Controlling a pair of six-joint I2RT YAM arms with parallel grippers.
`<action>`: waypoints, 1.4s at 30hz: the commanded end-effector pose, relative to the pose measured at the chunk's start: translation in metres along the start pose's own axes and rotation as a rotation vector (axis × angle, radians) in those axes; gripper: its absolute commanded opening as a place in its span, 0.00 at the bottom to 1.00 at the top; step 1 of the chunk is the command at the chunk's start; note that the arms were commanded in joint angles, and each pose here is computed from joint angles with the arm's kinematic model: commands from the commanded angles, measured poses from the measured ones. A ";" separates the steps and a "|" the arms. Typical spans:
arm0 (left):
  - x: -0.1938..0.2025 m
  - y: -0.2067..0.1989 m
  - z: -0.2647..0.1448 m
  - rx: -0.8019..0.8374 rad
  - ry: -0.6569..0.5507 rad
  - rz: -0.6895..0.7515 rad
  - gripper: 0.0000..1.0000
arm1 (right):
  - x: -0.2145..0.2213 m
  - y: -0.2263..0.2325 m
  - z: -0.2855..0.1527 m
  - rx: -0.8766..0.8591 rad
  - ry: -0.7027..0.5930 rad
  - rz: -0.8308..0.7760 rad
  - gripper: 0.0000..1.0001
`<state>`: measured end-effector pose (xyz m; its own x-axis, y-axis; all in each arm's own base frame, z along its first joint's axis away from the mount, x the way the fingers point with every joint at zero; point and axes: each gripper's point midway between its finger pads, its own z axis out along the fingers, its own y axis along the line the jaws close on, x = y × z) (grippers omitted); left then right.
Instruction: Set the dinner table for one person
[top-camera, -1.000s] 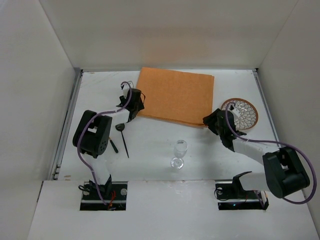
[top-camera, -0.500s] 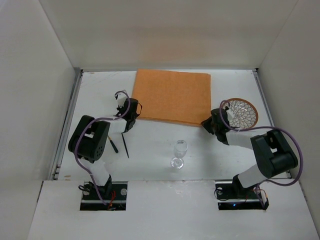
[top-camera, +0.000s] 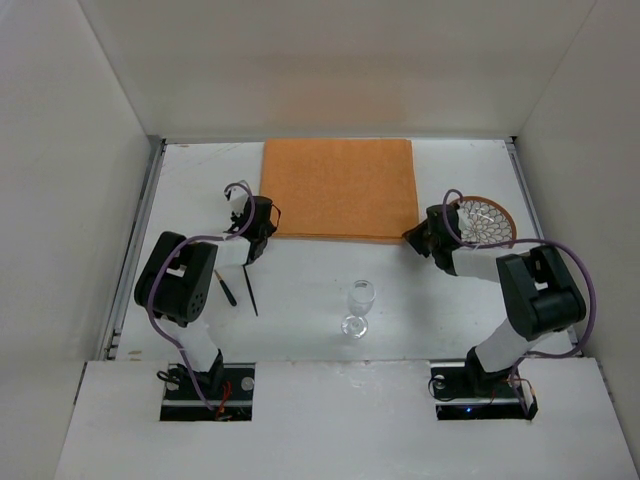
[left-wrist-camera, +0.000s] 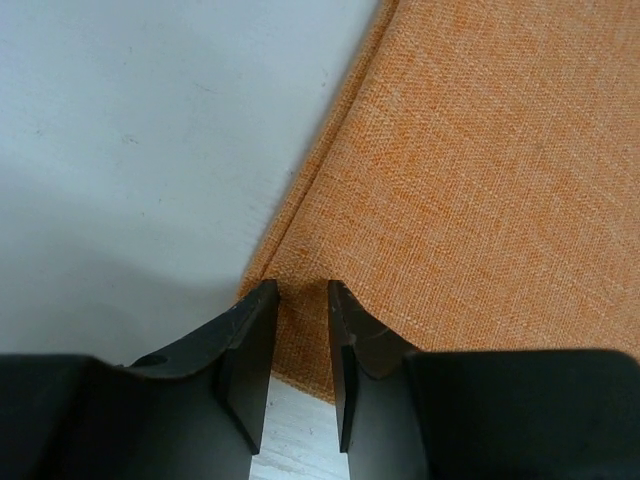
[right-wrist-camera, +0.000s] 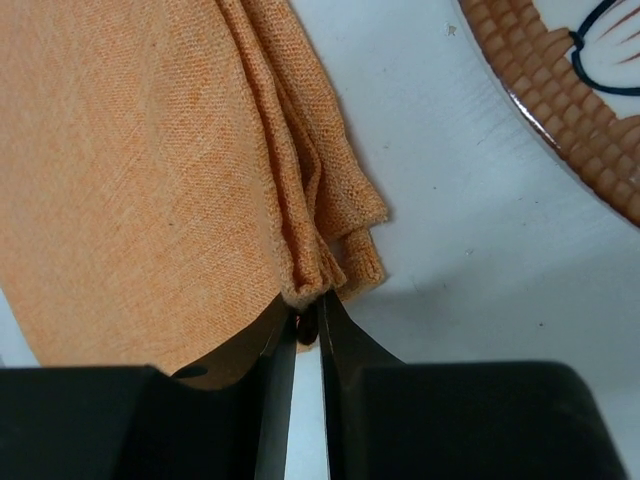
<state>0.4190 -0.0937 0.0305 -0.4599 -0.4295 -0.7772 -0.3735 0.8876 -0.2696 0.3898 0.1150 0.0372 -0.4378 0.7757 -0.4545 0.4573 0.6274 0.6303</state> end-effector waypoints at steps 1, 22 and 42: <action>0.005 0.004 0.002 -0.018 0.032 -0.003 0.26 | -0.021 0.018 -0.006 -0.065 -0.068 0.024 0.21; -0.036 -0.073 -0.138 0.440 -0.201 -0.097 0.63 | -0.112 -0.012 -0.126 -0.111 -0.411 0.045 0.79; 0.011 -0.079 -0.141 0.582 -0.129 -0.141 0.63 | -0.162 -0.154 -0.085 0.249 -0.451 0.250 0.58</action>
<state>0.3255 -0.1913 0.1051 -0.3756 -0.5115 -0.7729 0.0607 0.8185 -0.5712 0.3003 -0.1133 0.0485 0.0240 0.8143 -0.5800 0.7702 0.3548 0.5300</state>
